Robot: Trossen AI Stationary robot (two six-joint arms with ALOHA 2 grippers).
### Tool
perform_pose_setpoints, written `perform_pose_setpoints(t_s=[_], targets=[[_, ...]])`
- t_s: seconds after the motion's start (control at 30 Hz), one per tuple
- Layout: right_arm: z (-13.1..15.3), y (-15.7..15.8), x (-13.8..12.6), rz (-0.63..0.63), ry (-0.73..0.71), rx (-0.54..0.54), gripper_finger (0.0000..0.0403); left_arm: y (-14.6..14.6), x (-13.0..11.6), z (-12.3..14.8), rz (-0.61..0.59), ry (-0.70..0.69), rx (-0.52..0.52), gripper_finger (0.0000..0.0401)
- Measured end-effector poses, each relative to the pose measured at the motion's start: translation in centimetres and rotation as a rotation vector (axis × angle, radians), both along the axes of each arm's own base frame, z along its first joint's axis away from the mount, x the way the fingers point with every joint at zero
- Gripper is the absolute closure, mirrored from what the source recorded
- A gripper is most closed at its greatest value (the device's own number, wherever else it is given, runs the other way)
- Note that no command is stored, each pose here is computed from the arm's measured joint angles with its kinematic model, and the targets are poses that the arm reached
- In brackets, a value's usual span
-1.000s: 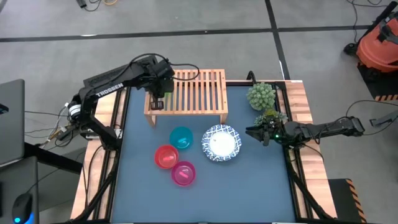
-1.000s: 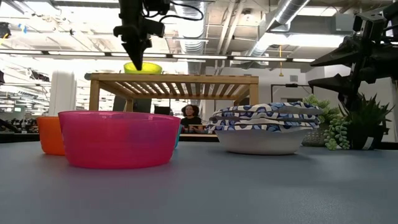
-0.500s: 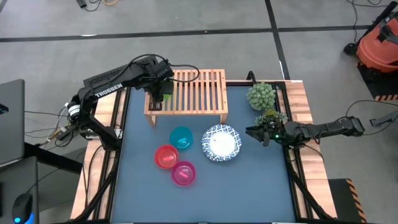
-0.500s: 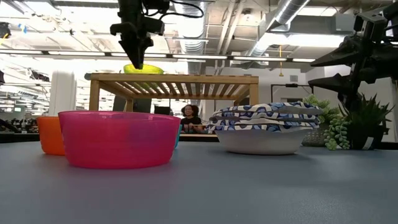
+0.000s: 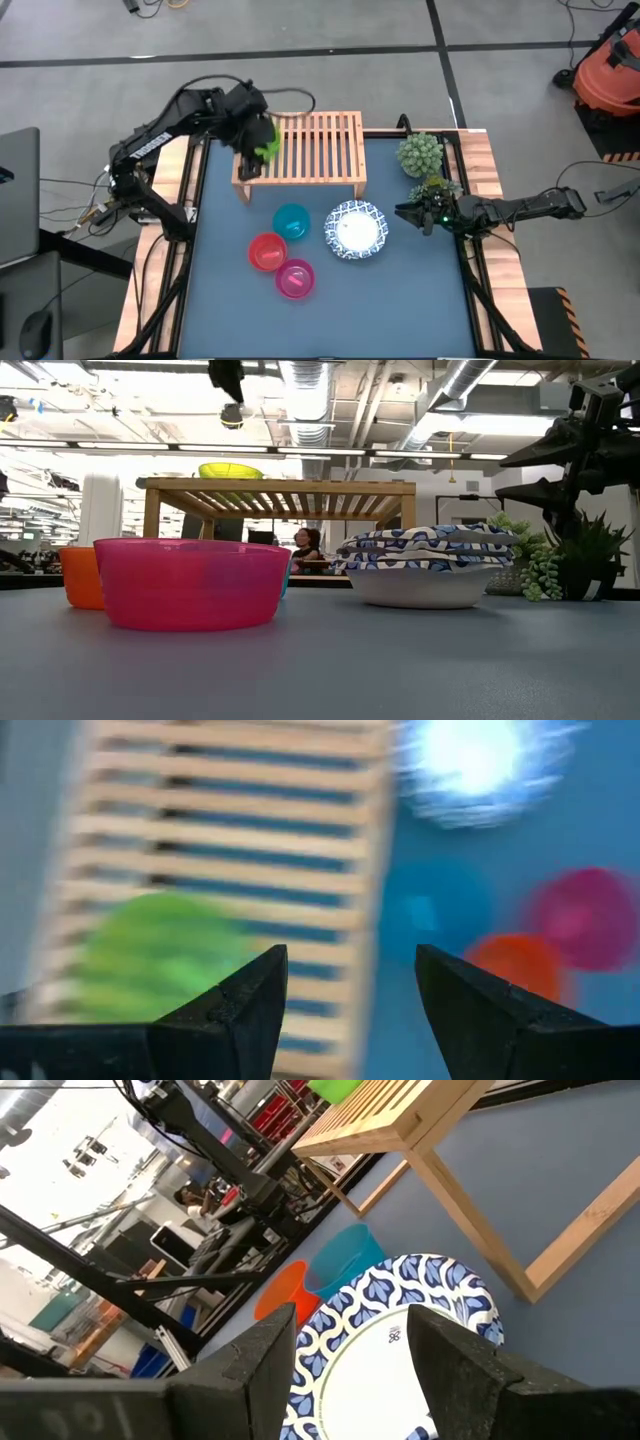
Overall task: Place and stack bowls onto a shelf
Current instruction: Stack the orange bowl on top of the green bowl on the shelf
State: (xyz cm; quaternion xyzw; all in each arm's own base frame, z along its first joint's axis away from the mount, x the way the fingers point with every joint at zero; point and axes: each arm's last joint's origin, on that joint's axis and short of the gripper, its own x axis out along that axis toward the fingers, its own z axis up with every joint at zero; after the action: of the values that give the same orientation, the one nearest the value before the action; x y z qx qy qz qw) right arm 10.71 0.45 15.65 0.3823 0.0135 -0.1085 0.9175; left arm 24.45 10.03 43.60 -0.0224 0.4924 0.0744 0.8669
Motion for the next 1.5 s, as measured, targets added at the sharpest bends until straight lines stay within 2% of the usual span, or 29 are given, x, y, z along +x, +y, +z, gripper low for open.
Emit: perform_pose_setpoints(t_s=[0.17,0.27,0.37,0.53,0.63,0.9,1.0,1.1,1.2,1.3,1.37,1.5], targets=[[0.0,0.0,0.0,0.000,0.000,-0.001,0.0184,-5.4,0.4,-0.5,-0.113,0.110,-0.141,0.0195],[0.0,0.0,0.0,0.001,0.001,-0.004,0.0184,-8.8,1.0,-1.1,-0.154,0.133,-0.180,0.0195],[0.0,0.0,0.0,0.001,0.001,-0.004,0.0184,-11.9,1.3,-2.1,-0.140,0.167,-0.164,0.0195],[0.0,0.0,0.0,0.001,0.003,-0.004,0.0184,-15.7,1.0,-4.7,0.006,0.168,-0.097,0.0195],[0.0,0.0,0.0,0.000,0.003,-0.004,0.0184,-17.0,0.6,-7.2,0.099,0.161,-0.126,0.0195],[0.0,0.0,0.0,0.001,0.004,-0.004,0.0184,-16.3,-1.3,-16.3,0.484,0.229,-0.205,0.0195],[0.0,0.0,0.0,0.000,0.004,-0.003,0.0184,-16.2,-1.8,-19.0,0.534,0.274,-0.242,0.0195],[0.0,0.0,0.0,0.000,0.003,-0.001,0.0184,-17.0,-2.1,-20.7,0.407,0.335,-0.302,0.0195],[0.0,0.0,0.0,0.000,0.004,-0.001,0.0184,-18.3,-2.3,-21.1,0.264,0.347,-0.330,0.0195],[0.0,0.0,0.0,0.000,0.004,-0.001,0.0184,-19.4,-2.4,-20.6,0.177,0.318,-0.284,0.0195],[0.0,0.0,0.0,0.000,0.004,-0.001,0.0184,-20.2,-2.4,-20.1,0.117,0.259,-0.215,0.0195],[0.0,0.0,0.0,0.000,0.004,-0.004,0.0184,-22.4,-2.2,-19.9,-0.101,0.102,-0.090,0.0195]])
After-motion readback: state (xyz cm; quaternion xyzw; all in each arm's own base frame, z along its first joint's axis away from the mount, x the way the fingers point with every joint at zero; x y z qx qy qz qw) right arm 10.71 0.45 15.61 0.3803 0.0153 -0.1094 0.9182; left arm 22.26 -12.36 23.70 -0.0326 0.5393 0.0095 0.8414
